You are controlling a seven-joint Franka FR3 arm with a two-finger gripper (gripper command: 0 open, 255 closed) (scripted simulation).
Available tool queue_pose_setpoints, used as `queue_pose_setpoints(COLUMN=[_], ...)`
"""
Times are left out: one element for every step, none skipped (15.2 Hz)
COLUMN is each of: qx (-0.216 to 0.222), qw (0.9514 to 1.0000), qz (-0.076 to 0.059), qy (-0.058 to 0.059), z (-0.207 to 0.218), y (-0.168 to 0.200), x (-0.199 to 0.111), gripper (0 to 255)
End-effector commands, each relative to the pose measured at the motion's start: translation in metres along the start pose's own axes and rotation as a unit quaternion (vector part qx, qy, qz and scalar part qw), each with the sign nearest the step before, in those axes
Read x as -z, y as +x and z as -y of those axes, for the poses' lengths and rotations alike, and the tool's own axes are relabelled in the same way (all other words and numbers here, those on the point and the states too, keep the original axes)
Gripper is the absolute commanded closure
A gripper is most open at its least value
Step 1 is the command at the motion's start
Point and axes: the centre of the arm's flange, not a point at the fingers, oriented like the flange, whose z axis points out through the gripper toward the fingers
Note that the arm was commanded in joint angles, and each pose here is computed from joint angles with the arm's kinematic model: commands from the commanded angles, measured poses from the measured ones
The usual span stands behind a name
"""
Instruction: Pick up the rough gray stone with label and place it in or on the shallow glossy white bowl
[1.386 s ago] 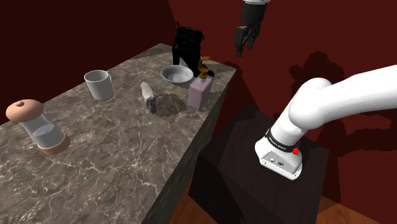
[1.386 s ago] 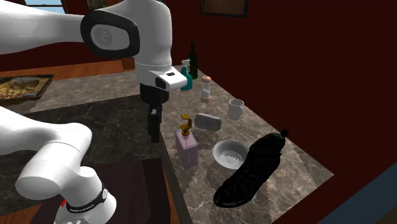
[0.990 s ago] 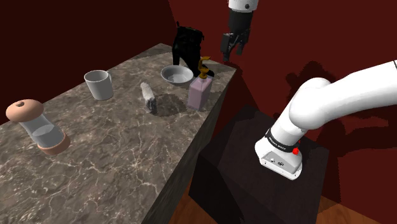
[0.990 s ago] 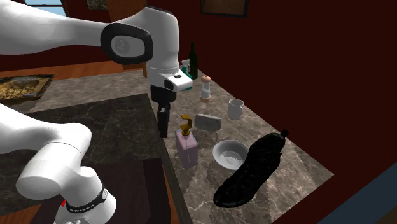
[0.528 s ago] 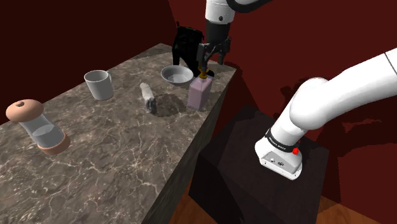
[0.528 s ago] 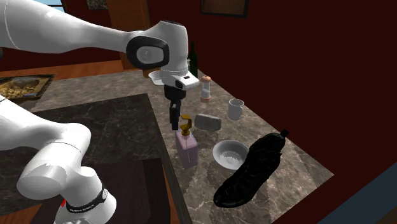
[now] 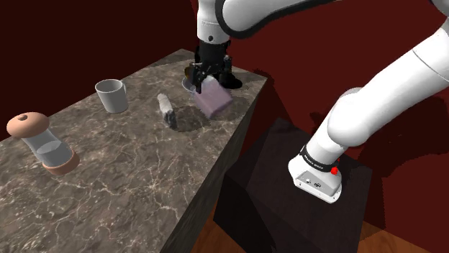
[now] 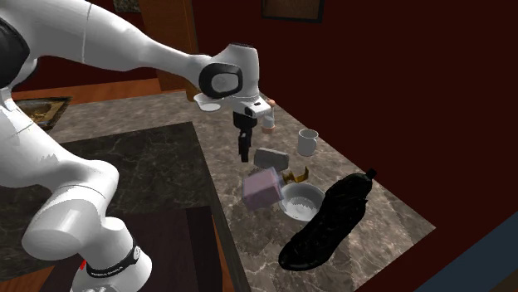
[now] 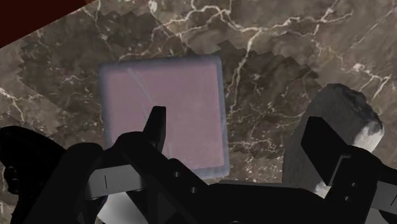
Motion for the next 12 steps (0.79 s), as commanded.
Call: queue_pose_setpoints(qx=[-0.013,-0.019,-0.025,-0.031,-0.037,-0.043,-0.049,-0.055,-0.061,-0.066,-0.072,-0.073], qw=[0.9999,0.9998,0.9996,0.9994,0.9992,0.9989,0.9986,0.9982,0.9978,0.9974,0.9969,0.9968], qz=[-0.005,-0.007,-0.010,-0.012,-0.015,-0.017,-0.020,-0.022,-0.025,-0.027,-0.030,-0.030], qy=[0.003,0.004,0.005,0.006,0.007,0.008,0.008,0.009,0.010,0.011,0.012,0.012], z=[0.020,0.031,0.042,0.052,0.063,0.074,0.084,0.095,0.105,0.115,0.125,0.127], y=[0.012,0.017,0.022,0.028,0.033,0.039,0.045,0.050,0.057,0.063,0.069,0.070], x=[-0.010,-0.014,-0.018,-0.023,-0.027,-0.031,-0.035,-0.039,-0.043,-0.047,-0.051,-0.051], gripper=[0,0,0,0,0,0,0,0,0,0,0,0])
